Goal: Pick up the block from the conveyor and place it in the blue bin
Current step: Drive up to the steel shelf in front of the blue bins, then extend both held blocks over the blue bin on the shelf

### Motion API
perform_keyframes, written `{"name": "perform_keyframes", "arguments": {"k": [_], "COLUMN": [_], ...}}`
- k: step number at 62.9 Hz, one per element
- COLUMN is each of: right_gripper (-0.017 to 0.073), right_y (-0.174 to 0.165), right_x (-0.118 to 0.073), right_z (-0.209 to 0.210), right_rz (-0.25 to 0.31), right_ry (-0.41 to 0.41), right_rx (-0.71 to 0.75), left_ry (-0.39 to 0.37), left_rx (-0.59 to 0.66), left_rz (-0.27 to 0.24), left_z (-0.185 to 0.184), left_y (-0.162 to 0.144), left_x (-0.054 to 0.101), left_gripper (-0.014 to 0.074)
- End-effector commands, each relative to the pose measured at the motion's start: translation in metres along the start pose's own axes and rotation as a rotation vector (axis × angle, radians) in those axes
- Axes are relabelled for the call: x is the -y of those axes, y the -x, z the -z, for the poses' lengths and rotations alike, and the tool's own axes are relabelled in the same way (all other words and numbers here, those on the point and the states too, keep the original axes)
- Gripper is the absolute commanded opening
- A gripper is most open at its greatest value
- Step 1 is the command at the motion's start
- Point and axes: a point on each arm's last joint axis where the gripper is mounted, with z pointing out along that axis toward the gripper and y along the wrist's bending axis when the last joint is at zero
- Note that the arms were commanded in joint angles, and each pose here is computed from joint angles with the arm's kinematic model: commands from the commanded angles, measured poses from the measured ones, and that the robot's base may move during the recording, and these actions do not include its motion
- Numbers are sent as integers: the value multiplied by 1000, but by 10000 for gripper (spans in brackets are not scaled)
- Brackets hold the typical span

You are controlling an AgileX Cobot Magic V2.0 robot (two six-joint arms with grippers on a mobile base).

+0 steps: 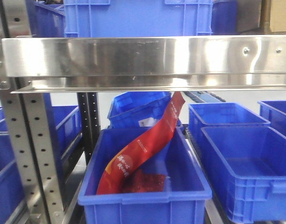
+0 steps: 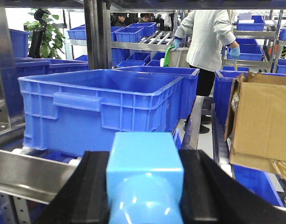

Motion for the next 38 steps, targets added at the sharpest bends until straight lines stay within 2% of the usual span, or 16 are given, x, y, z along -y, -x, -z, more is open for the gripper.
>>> {"name": "perform_keyframes", "arguments": {"k": [1,38], "right_gripper": [-167,-167], "right_y": [2,2], "right_x": [0,0], "right_z": [-1,-1], "right_rz": [7,7], "right_ry": [-3,-3], "right_rx": [20,20], "left_ry": [-5,-5], "left_rx": [27,27], "left_rz": [6,6], "left_z": [1,1], "left_y": [4,4], "left_x": [0,0], "left_gripper": [-111,-111]}}
